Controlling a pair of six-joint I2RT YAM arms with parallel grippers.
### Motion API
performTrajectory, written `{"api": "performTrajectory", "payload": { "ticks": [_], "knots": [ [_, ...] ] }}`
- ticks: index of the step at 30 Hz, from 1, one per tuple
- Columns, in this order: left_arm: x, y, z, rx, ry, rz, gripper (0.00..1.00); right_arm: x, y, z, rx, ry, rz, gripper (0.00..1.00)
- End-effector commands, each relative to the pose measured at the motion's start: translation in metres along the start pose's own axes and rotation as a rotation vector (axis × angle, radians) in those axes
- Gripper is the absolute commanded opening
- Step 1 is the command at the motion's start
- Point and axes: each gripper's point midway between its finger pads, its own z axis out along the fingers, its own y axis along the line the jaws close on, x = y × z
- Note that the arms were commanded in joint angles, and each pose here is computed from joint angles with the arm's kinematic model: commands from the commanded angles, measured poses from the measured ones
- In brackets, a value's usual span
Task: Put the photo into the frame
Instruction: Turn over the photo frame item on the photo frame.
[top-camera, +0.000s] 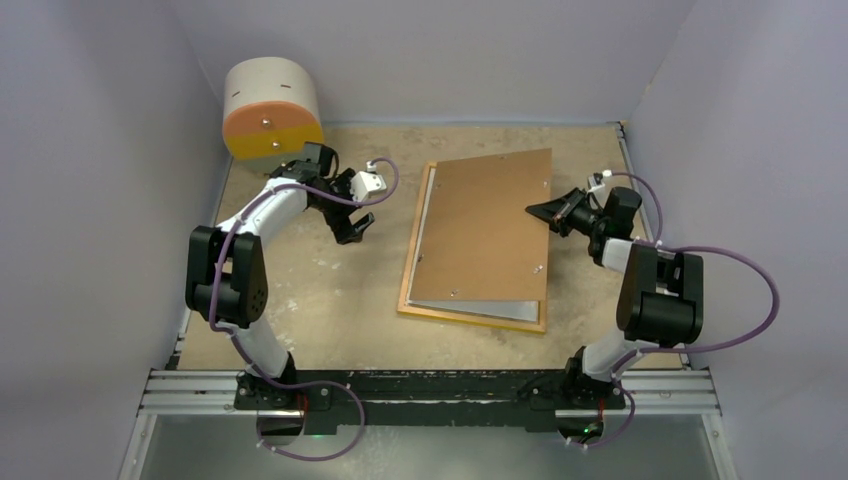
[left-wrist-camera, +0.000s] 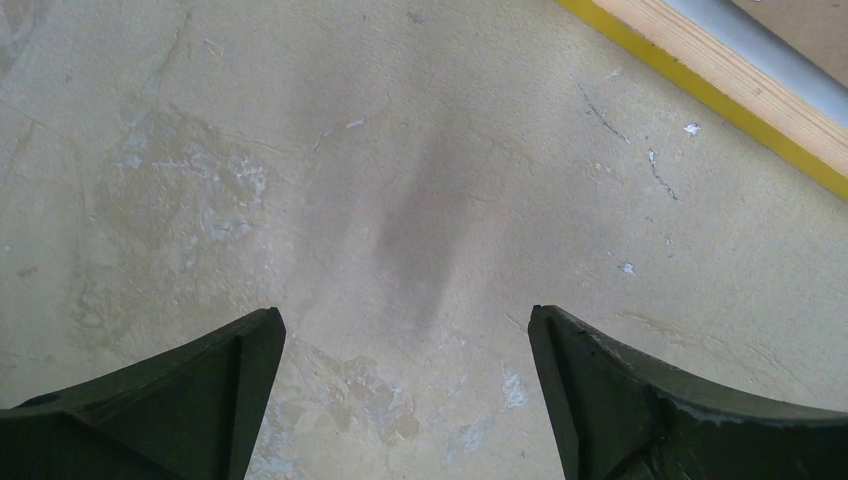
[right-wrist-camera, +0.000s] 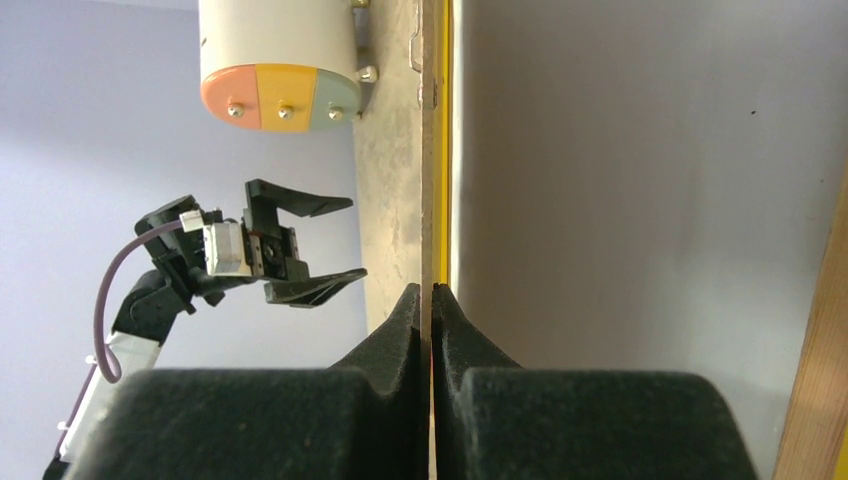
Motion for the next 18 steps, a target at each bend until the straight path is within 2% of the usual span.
{"api": "performTrajectory", "payload": {
  "ticks": [1,18],
  "knots": [
    [-0.009,-0.001,-0.009,-0.014,-0.02,0.03,1.0,-0.005,0.017,0.001,-0.068,0.007,-0.033,0.0],
    [-0.007,-0.002,-0.007,-0.009,-0.004,0.03,1.0,0.012,0.0,0.001,-0.023,0.066,-0.021,0.0]
  ]
}}
